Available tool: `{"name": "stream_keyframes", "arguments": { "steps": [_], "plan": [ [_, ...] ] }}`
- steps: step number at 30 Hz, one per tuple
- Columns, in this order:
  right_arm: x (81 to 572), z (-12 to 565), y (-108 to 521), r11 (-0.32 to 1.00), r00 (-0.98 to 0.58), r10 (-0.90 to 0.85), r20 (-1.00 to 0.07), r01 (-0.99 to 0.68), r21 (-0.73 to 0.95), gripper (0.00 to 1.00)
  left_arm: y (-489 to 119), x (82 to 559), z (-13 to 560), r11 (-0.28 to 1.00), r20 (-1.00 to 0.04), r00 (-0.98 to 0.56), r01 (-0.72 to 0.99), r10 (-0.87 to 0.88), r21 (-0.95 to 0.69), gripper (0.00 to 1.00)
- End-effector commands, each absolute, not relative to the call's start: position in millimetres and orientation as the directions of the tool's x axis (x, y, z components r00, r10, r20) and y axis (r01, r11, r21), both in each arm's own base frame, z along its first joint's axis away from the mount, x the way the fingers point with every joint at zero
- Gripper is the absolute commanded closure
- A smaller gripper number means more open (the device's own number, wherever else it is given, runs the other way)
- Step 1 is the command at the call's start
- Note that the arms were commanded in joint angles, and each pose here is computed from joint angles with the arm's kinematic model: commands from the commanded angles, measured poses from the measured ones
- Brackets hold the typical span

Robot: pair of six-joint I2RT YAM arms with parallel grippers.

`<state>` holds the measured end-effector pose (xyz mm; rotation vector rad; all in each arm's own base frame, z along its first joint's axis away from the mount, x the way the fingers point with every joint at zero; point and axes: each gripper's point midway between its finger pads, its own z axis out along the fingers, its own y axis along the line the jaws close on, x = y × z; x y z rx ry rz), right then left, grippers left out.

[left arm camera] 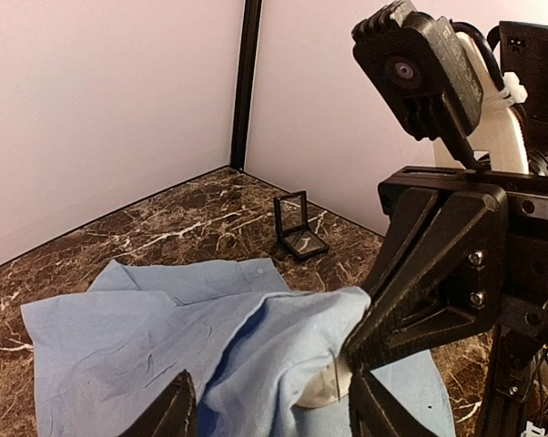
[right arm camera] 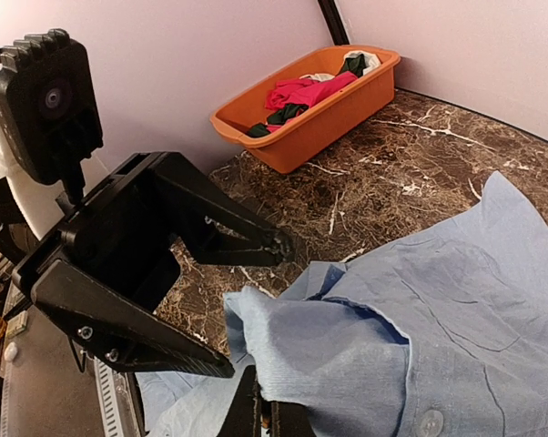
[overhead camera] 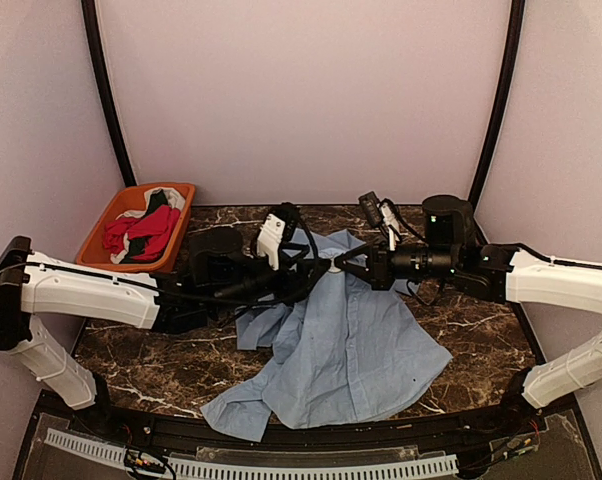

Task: Pin the brooch onto the clothing
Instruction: Close the brooch on the flattened clothing.

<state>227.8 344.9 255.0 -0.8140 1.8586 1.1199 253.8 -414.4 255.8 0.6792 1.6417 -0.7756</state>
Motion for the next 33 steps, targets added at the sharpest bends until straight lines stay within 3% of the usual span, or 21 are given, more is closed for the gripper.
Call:
{"name": "stream_keyframes", "arguments": {
  "steps": [1, 4, 9, 13, 18, 24, 29, 33],
  "plan": [
    [227, 274, 349, 0.38, -0.437, -0.096, -0.894, -0.846, 0.373, 1.0, -389, 251, 287, 0.606, -0.98, -0.155, 0.77, -0.123, -0.198, 0.44],
    [223, 277, 350, 0.357, -0.432, -0.092, -0.897, -0.855, 0.376, 1.0, -371, 259, 279, 0.611, -0.969, -0.187, 0.752, -0.163, -0.247, 0.53],
    [221, 276, 353, 0.336, -0.435, -0.097, -0.895, -0.861, 0.382, 1.0, -369, 267, 279, 0.575, -0.96, -0.193, 0.77, -0.204, -0.277, 0.52],
    [219, 276, 356, 0.318, -0.444, -0.103, -0.89, -0.863, 0.393, 1.0, -390, 258, 280, 0.492, -0.972, -0.17, 0.84, -0.164, -0.23, 0.51],
    [217, 280, 357, 0.308, -0.447, -0.103, -0.889, -0.864, 0.398, 1.0, -403, 235, 284, 0.373, -0.997, -0.037, 0.926, -0.07, -0.06, 0.51],
    [213, 281, 360, 0.275, -0.454, -0.119, -0.883, -0.87, 0.41, 1.0, -390, 227, 288, 0.352, -0.988, 0.144, 0.924, 0.046, 0.151, 0.43],
    [207, 280, 365, 0.232, -0.446, -0.163, -0.88, -0.884, 0.405, 1.0, -379, 225, 293, 0.262, -0.984, 0.169, 0.948, 0.06, 0.179, 0.15],
    [199, 280, 368, 0.176, -0.434, -0.201, -0.878, -0.898, 0.403, 1.0, -387, 227, 284, 0.169, -0.98, 0.152, 0.97, 0.126, 0.172, 0.13]
  ]
}}
